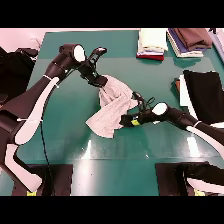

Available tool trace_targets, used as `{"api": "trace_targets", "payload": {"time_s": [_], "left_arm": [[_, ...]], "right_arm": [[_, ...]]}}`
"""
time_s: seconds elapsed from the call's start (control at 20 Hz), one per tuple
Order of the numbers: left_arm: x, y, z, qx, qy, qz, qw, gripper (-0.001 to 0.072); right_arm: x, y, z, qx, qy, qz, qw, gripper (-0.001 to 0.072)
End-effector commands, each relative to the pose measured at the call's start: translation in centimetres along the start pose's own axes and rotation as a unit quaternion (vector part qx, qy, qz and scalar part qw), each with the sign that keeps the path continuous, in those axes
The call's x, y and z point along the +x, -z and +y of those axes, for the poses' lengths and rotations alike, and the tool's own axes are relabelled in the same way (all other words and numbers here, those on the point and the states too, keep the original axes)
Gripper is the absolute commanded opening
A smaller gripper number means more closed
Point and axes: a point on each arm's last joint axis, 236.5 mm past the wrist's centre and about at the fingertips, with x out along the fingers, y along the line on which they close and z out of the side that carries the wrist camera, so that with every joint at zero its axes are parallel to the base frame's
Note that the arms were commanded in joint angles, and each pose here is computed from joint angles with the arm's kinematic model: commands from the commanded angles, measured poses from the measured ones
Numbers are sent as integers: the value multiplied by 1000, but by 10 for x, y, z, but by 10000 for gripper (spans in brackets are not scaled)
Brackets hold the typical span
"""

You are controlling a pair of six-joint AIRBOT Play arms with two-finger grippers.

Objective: Fold the shirts.

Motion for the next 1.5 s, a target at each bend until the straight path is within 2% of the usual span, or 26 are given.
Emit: {"api": "trace_targets", "payload": {"time_s": [0.0, 0.15, 0.3, 0.45, 0.55, 0.65, 0.9, 0.95, 1.0, 1.05, 1.2, 1.4, 1.45], "left_arm": [[-52, -16, 17, -6, -20, -48, 999, 21], [-164, -37, 27, -9, -43, -157, 987, 21], [-267, -34, -2, 28, -52, -257, 965, 21], [-313, -15, -39, 69, -43, -290, 953, 20], [-312, -5, -56, 86, -30, -277, 956, 20], [-291, 4, -67, 101, -19, -242, 965, 21], [-185, 53, -52, 88, -6, -95, 992, 21], [-164, 67, -48, 83, -4, -64, 994, 21], [-145, 82, -44, 86, -2, -33, 996, 21], [-130, 95, -40, 86, -1, -8, 996, 21], [-96, 129, -27, 76, -7, 50, 996, 21], [-84, 129, -21, 76, -15, 45, 996, 21], [-84, 127, -20, 76, -15, 39, 996, 21]], "right_arm": [[-56, -49, 13, -60, 1, -62, 996, 15], [-172, -93, 23, -128, 40, -130, 982, 15], [-284, -111, 44, -156, 68, -223, 960, 15], [-342, -106, 61, -173, 84, -276, 942, 16], [-349, -101, 68, -180, 84, -277, 940, 15], [-336, -92, 63, -164, 79, -243, 953, 16], [-282, -96, 28, -129, 83, -137, 979, 32], [-275, -104, 16, -119, 92, -130, 980, 191], [-268, -109, 4, -107, 97, -120, 982, 403], [-263, -113, -10, -91, 100, -111, 985, 459], [-256, -114, -57, -52, 140, -74, 986, 457], [-235, -87, -111, 1, 170, 6, 985, 463], [-220, -74, -122, 19, 166, 25, 986, 521]]}}
